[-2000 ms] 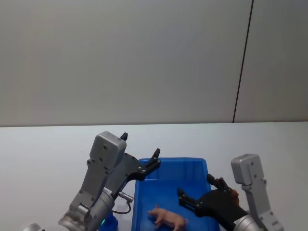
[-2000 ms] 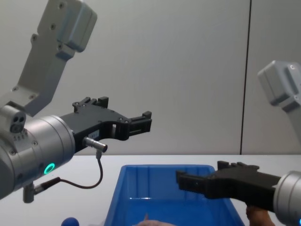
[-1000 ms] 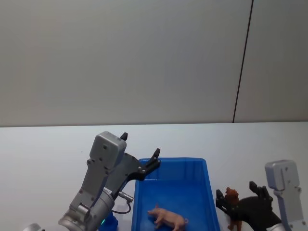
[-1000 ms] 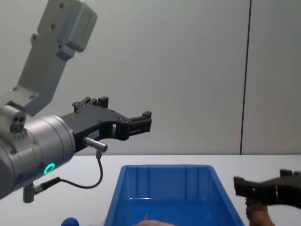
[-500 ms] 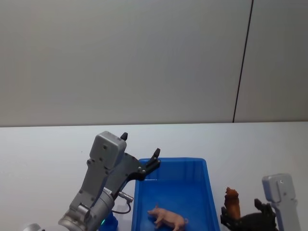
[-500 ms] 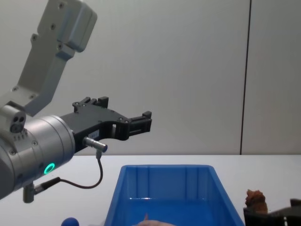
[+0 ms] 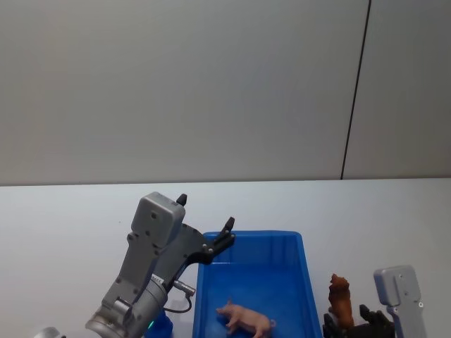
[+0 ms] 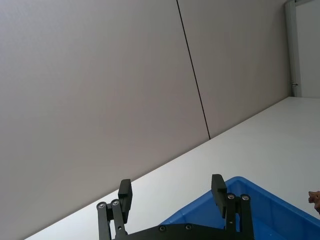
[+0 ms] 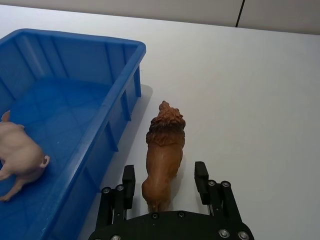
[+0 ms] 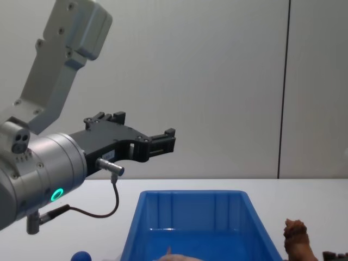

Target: Pick up the two dolls from the table and place them into the box.

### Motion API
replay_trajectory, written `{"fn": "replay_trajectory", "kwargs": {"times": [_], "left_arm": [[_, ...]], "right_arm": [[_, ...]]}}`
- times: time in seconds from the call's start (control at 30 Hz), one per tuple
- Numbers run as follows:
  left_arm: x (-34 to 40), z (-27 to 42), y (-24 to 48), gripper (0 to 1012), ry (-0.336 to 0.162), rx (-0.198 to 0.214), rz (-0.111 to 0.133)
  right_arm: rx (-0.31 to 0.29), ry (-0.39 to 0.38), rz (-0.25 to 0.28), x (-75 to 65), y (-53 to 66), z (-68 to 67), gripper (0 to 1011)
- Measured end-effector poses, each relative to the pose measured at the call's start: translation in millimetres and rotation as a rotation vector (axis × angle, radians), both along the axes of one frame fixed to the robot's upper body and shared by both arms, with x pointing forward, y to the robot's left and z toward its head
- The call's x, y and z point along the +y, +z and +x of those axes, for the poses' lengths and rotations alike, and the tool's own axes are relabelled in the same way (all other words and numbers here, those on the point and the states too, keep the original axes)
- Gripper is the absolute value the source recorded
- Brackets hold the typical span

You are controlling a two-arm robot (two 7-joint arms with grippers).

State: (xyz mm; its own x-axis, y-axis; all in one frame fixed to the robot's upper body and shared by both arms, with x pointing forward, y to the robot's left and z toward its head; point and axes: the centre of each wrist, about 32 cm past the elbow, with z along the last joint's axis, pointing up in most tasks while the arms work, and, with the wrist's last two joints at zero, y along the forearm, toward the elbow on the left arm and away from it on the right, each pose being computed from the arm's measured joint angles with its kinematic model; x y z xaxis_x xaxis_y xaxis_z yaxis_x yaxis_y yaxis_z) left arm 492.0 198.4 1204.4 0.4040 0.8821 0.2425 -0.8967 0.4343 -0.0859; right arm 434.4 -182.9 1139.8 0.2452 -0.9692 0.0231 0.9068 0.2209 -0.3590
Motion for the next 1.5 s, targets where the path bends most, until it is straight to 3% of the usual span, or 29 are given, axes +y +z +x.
{"fn": "replay_trajectory", "kwargs": {"times": [0.53,1.0,1.23,1.5], "left_arm": [[0.0,0.0,0.0,1001,0.0,0.0,0.0],[0.0,0.0,0.0,1001,0.0,0.0,0.0],[0.0,0.0,0.0,1001,0.0,0.0,0.0],[0.0,0.0,0.0,1001,0.0,0.0,0.0]], "right_arm": [[-0.006,-0.01,0.013,1.7,-2.6,3.2,306],[-0.102,0.011,0.048,2.4,17.6,3.5,307],[-0.157,0.061,0.074,6.5,32.1,9.0,306],[-0.184,0.13,0.1,14.1,40.7,17.6,306]]}}
